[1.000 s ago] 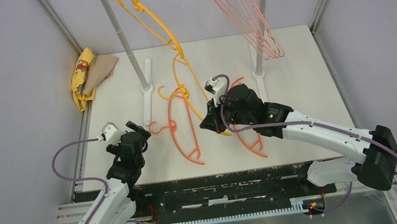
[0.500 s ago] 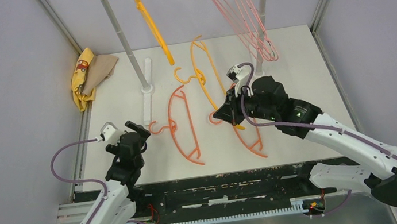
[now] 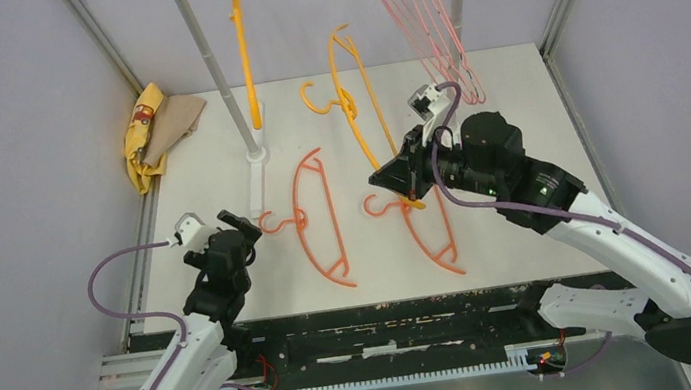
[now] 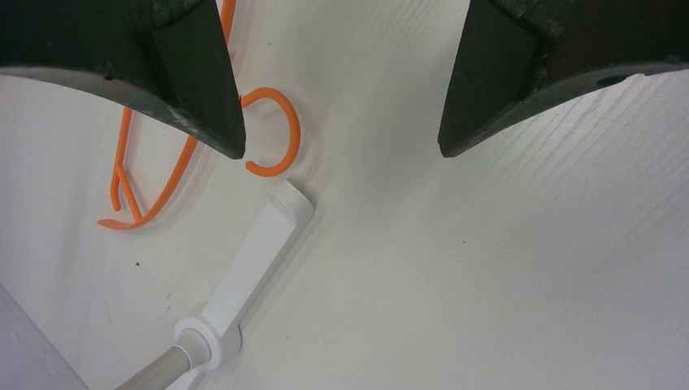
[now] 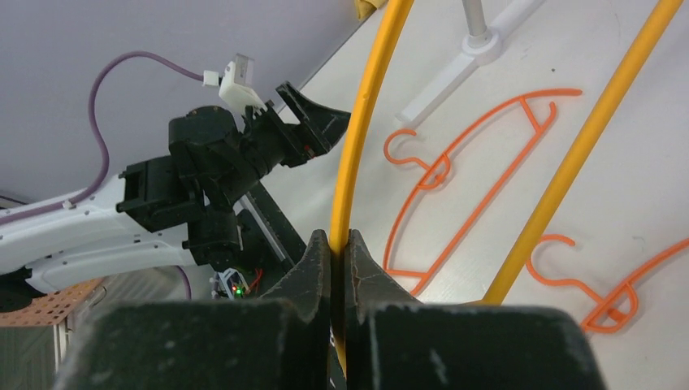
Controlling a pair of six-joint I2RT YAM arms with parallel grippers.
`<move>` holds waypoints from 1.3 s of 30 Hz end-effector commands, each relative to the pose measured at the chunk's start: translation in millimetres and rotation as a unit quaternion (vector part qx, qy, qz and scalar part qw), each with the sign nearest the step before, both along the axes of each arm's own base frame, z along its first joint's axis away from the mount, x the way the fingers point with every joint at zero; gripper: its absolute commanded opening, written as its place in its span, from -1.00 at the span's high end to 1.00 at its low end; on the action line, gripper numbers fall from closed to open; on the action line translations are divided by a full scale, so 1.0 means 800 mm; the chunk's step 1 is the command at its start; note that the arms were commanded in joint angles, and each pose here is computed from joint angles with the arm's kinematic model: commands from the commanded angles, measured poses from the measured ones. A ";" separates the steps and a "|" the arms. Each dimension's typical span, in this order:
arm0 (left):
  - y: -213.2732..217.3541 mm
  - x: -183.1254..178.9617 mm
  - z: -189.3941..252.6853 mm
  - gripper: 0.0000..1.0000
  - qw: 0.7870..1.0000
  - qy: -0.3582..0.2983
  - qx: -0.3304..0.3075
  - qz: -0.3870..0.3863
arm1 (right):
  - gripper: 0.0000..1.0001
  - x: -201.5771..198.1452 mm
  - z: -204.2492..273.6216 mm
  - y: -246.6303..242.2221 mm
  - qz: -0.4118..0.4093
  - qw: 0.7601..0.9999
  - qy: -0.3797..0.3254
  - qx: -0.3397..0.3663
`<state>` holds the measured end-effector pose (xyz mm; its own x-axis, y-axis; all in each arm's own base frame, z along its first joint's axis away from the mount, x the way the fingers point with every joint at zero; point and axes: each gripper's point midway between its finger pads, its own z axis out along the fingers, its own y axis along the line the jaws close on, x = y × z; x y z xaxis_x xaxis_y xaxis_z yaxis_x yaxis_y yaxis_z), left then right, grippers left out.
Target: Organize the hangers
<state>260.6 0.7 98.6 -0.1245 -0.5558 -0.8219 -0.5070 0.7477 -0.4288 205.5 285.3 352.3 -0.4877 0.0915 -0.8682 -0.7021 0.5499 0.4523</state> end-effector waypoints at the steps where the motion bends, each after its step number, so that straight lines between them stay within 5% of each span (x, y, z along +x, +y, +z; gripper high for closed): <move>1: 0.002 0.012 0.040 -0.90 0.999 -0.031 0.015 -0.003 | 0.99 0.022 0.086 0.024 0.009 0.996 -0.054 0.072; 9: 0.000 0.017 0.056 -0.90 0.999 -0.039 0.014 -0.003 | 0.99 0.095 0.165 0.068 -0.028 0.983 -0.097 0.155; 26: 0.004 0.018 0.055 -0.90 0.999 -0.039 0.022 0.002 | 0.99 0.210 0.198 0.123 -0.045 0.949 -0.087 0.300; 39: 0.007 0.018 0.048 -0.91 0.999 -0.032 0.032 0.007 | 0.99 0.251 0.154 0.152 -0.054 0.957 -0.044 0.281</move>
<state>268.2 0.9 118.1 -0.1224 -0.5218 -0.8443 -0.4948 0.7695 -0.4038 406.8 407.3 446.8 -0.4102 0.5625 -0.7179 -0.6666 0.3523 0.6569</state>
